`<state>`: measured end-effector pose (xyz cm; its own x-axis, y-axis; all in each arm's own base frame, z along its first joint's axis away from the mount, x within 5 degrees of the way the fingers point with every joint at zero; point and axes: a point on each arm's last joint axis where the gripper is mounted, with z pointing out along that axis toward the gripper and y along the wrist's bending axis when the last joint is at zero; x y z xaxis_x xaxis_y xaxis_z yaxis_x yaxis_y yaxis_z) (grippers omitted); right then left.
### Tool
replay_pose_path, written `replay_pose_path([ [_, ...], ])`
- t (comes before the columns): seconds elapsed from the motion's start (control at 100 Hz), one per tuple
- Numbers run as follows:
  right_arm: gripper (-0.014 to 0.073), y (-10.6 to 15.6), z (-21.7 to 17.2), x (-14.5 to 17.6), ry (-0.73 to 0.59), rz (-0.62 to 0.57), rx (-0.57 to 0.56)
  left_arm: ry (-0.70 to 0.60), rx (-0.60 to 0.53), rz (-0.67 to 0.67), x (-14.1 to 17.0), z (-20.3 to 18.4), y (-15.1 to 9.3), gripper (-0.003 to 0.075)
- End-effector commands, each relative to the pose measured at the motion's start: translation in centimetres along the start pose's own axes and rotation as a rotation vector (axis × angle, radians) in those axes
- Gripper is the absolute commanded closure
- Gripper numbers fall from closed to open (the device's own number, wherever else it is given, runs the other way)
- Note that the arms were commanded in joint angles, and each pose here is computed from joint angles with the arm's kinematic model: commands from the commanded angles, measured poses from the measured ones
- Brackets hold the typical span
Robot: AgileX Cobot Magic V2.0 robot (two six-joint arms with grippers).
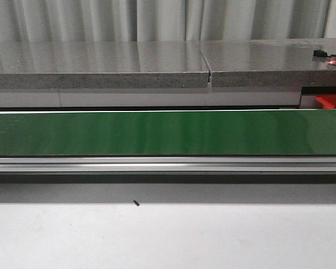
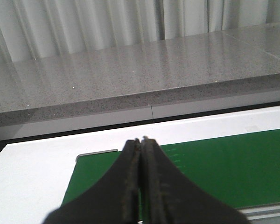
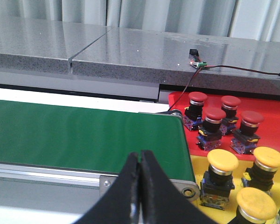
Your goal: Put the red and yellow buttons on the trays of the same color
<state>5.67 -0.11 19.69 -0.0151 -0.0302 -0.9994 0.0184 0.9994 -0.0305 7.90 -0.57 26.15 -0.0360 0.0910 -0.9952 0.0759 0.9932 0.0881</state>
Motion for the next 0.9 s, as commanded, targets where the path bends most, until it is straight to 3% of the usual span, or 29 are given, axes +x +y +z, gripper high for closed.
replay_pose_path([
  [0.0, 0.0664, 0.0, -0.2, -1.4, -0.115, -0.008, 0.002, -0.138, 0.002, -0.016, 0.1, -0.3, -0.1, 0.0741],
  [0.34, 0.0664, 0.0, -0.2, -1.4, -0.115, -0.008, 0.002, -0.084, 0.0, -0.06, 5.9, -1.4, -0.6, 0.0741],
  [0.89, 0.0664, 0.0, -0.2, -1.4, -0.115, -0.008, 0.002, -0.141, -0.043, -0.052, 5.7, -2.2, -0.3, 0.0741],
])
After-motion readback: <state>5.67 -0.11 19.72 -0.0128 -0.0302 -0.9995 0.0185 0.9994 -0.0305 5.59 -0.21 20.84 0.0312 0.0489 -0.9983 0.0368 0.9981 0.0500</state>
